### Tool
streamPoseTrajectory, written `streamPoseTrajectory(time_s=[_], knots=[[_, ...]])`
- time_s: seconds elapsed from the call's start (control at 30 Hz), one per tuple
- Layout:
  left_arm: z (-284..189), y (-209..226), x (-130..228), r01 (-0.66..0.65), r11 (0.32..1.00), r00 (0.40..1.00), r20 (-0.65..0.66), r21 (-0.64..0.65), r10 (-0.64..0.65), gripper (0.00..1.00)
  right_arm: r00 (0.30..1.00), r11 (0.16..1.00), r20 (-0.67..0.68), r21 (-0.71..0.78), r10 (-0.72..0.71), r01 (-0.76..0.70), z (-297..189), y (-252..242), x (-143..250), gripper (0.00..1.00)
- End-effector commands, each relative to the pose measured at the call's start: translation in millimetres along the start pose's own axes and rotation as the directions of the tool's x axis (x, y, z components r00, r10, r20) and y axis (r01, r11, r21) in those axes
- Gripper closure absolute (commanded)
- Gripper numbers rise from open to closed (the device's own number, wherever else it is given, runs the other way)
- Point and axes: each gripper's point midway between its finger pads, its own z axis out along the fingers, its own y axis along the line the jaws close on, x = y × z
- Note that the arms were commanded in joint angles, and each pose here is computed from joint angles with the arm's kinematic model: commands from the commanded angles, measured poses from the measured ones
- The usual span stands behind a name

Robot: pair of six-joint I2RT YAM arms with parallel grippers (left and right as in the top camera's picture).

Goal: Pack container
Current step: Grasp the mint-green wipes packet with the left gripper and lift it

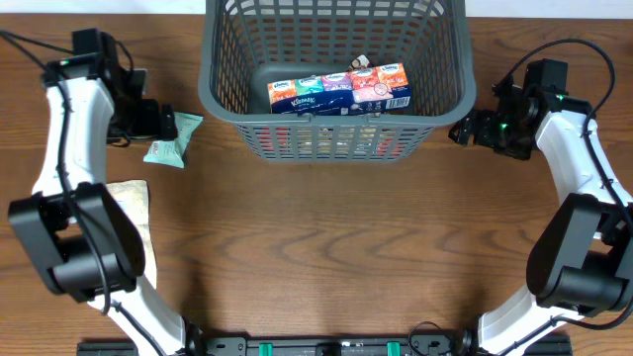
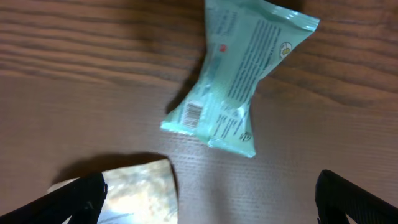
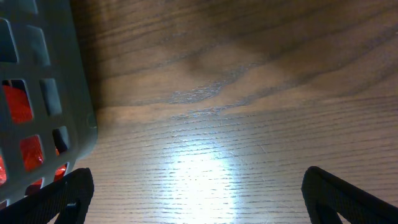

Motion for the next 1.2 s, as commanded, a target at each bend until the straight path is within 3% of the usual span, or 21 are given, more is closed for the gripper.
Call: streamPoseTrajectory(time_s=[0.0, 0.3, 0.7, 1.17], knots=[[16, 2, -2, -0.021, 1.0, 0.999, -0.028, -0.011, 0.021, 0.01, 1.0, 1.0, -0.009, -0.006, -0.009, 0.009, 3, 3, 2, 0.01], [54, 1, -8, -0.062, 0.998, 0.996, -0.059, -0.002, 0.061, 0.01, 1.0, 1.0, -0.009, -0.006, -0.008, 0.008, 3, 3, 2, 0.01], [64, -4, -32, -0.148, 0.989, 0.989, 0.024, -0.018, 0.148, 0.01, 1.0, 1.0, -0.015, -0.006, -0.007, 0.007, 3, 3, 4, 0.01], [94, -16, -26, -0.197, 0.98, 0.98, -0.031, 0.005, 0.197, 0.01, 1.0, 1.0, -0.003, -0.006, -0.018, 0.018, 3, 3, 1, 0.01]])
